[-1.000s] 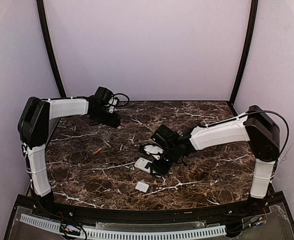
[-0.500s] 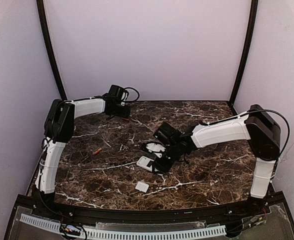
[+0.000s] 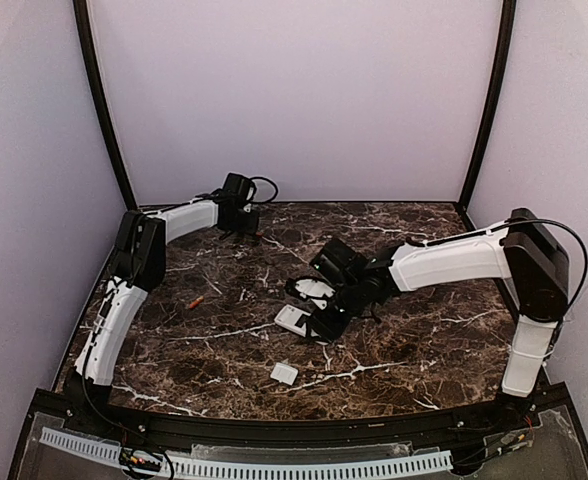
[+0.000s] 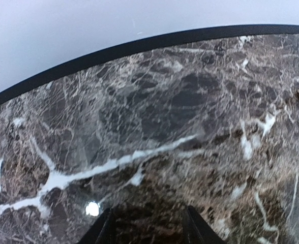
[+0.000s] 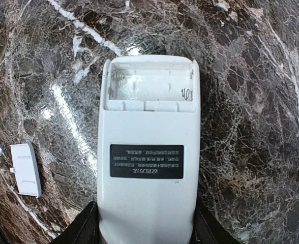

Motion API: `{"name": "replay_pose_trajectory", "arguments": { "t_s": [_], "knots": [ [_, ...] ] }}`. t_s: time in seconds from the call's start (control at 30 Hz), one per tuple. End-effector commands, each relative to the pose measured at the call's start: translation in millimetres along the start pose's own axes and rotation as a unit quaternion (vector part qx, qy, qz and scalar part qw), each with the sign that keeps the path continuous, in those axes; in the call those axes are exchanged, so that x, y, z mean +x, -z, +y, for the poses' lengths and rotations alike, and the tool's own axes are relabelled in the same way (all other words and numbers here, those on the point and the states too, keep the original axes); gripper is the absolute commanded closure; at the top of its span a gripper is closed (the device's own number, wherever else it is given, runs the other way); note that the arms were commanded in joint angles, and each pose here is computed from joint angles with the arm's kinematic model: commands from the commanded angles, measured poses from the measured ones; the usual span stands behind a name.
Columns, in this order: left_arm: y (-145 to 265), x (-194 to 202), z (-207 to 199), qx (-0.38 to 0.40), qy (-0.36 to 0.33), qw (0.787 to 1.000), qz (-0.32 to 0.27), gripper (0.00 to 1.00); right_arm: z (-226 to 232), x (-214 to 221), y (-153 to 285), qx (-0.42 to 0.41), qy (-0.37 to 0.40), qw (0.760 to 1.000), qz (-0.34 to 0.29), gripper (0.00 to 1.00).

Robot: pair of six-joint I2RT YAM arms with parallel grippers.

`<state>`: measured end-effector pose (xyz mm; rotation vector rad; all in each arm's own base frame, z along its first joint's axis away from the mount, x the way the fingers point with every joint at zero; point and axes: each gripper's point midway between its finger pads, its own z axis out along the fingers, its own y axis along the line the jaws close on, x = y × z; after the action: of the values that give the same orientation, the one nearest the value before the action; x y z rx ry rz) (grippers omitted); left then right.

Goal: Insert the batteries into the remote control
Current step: Pick up the battery from the center of the board.

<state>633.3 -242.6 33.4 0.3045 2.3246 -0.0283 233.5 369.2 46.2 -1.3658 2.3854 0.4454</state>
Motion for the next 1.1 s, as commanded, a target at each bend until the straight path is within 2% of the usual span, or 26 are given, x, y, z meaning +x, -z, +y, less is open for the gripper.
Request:
{"name": "replay_pose_trajectory", "arguments": {
  "t_s": [0.0, 0.03, 0.23, 0.43, 0.53, 0.57, 0.6, 0.63, 0.67, 0.7, 0.73, 0.77, 0.8, 0.87, 1.0, 1.07],
  "knots": [
    [27, 40, 11, 0.003, 0.013, 0.997, 0.079, 0.56, -3, -5, 10, 0.007, -0.004, 1.0, -0.015, 1.0],
    [26, 56, 10, 0.003, 0.011, 0.996, 0.092, 0.58, -3, -5, 10, 0.007, -0.004, 1.0, -0.014, 1.0],
    [41, 73, -1, 0.037, 0.008, 0.995, 0.095, 0.61, -3, -2, 10, 0.007, -0.006, 1.0, -0.014, 1.0],
    [59, 69, -3, 0.049, 0.019, 0.995, 0.084, 0.6, -2, -2, 10, 0.002, -0.009, 1.0, -0.014, 1.0],
    [79, 74, -2, 0.06, 0.015, 0.996, 0.07, 0.5, 0, -2, 10, -0.001, -0.008, 1.0, -0.017, 1.0],
    [101, 54, 0, 0.066, 0.016, 0.997, 0.039, 0.47, 1, -2, 9, -0.003, -0.008, 1.0, -0.016, 1.0],
    [106, 64, 1, 0.069, 0.007, 0.997, 0.032, 0.41, 2, -2, 9, -0.005, -0.008, 1.0, -0.017, 1.0],
    [132, 44, 2, 0.076, 0.002, 0.997, -0.002, 0.39, 2, -2, 8, -0.006, -0.007, 1.0, -0.017, 1.0],
    [138, 55, 3, 0.081, -0.02, 0.997, 0.0, 0.33, 2, -2, 8, -0.008, -0.008, 1.0, -0.016, 1.0],
    [158, 42, 4, 0.086, -0.032, 0.996, -0.021, 0.3, 3, -1, 7, -0.009, -0.008, 1.0, -0.016, 1.0],
    [164, 53, 2, 0.095, -0.061, 0.994, -0.005, 0.23, 3, -1, 7, -0.01, -0.008, 1.0, -0.017, 1.0],
    [176, 51, -2, 0.112, -0.076, 0.991, -0.007, 0.21, 4, -1, 7, -0.011, -0.007, 1.0, -0.016, 1.0],
    [180, 63, -3, 0.119, -0.1, 0.988, 0.02, 0.19, 5, -1, 7, -0.013, -0.007, 1.0, -0.017, 1.0],
    [187, 80, -3, 0.13, -0.126, 0.982, 0.051, 0.18, 5, -3, 8, -0.013, -0.006, 1.0, -0.02, 1.0],
    [200, 117, -21, 0.202, -0.175, 0.96, 0.082, 0.19, 6, -4, 9, -0.017, -0.007, 1.0, -0.023, 1.0],
    [200, 136, -20, 0.207, -0.2, 0.952, 0.101, 0.21, 8, -5, 10, -0.02, -0.006, 0.999, -0.024, 1.0]
  ]
}}
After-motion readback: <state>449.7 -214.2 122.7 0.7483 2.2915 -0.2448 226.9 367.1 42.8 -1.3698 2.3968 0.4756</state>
